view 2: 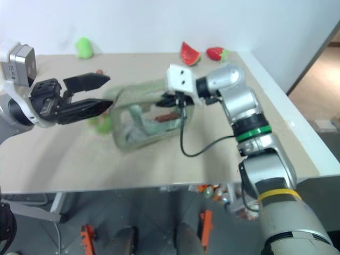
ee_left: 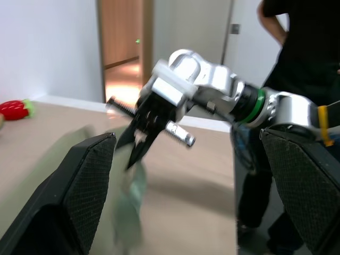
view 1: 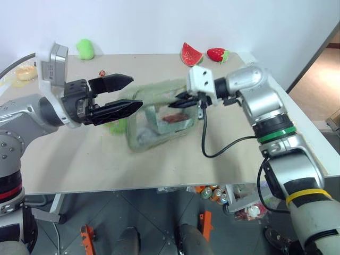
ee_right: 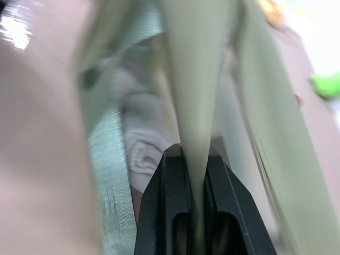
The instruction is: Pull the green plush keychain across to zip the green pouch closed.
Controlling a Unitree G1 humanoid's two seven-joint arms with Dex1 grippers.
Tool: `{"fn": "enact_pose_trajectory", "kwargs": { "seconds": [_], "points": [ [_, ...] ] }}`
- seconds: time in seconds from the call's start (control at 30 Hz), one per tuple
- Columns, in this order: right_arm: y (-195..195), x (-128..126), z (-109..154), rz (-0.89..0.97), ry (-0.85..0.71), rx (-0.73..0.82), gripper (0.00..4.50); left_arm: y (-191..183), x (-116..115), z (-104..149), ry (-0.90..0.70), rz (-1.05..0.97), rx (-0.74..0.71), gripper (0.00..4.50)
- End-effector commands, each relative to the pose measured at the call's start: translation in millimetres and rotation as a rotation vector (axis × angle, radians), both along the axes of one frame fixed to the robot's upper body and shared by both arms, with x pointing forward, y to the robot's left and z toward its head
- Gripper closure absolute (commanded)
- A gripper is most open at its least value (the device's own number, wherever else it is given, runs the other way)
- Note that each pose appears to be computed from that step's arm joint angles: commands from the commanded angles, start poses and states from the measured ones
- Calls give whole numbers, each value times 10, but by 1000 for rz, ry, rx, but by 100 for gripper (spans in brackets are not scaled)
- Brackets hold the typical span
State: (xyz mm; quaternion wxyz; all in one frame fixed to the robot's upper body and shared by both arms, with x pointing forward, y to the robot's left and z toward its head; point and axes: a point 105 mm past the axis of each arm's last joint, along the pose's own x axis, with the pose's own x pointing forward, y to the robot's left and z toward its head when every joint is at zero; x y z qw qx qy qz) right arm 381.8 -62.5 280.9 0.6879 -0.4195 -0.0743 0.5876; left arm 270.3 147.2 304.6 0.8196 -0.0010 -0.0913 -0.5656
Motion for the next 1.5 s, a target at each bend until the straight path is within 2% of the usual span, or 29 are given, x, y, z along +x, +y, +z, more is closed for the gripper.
{"fn": "enact_pose_trajectory", "kwargs": {
  "seconds": [0.03, 0.2, 0.4, 0.6, 0.77, 0.9, 0.97, 1.1, 1.17, 1.3, 1.5],
  "points": [
    [74, -49, 375, 12, -112, 59, 440, 215, 34, -10, -42, 107, 37, 0],
    [220, -64, 206, 15, -91, 12, 440, 455, 91, -46, -31, 204, 30, 0],
    [390, 31, -156, -62, -8, -39, 440, 459, 86, -51, -29, 207, 21, 0],
    [503, 112, -210, -137, 61, 30, 440, 393, 71, -63, -26, 183, 25, 0],
    [510, 56, -158, -111, 145, 95, 275, 342, 59, -59, -31, 154, 30, 0],
    [420, -117, 47, -13, 261, 165, 135, 285, 66, -72, -28, 135, 29, 0],
    [322, -180, 213, 27, 268, 216, 135, 262, 68, -86, -22, 127, 27, 0],
    [16, -114, 517, -14, 262, 348, 135, 251, 70, -115, -12, 123, 25, 0],
    [-144, -62, 574, -59, 237, 371, 135, 260, 70, -120, -9, 127, 24, 0],
    [-492, 12, 491, -161, 179, 328, 135, 325, 68, -105, -7, 150, 18, 0],
    [-831, 104, 68, -301, 186, 213, 135, 447, 63, -65, -7, 196, 5, 0]
  ]
}}
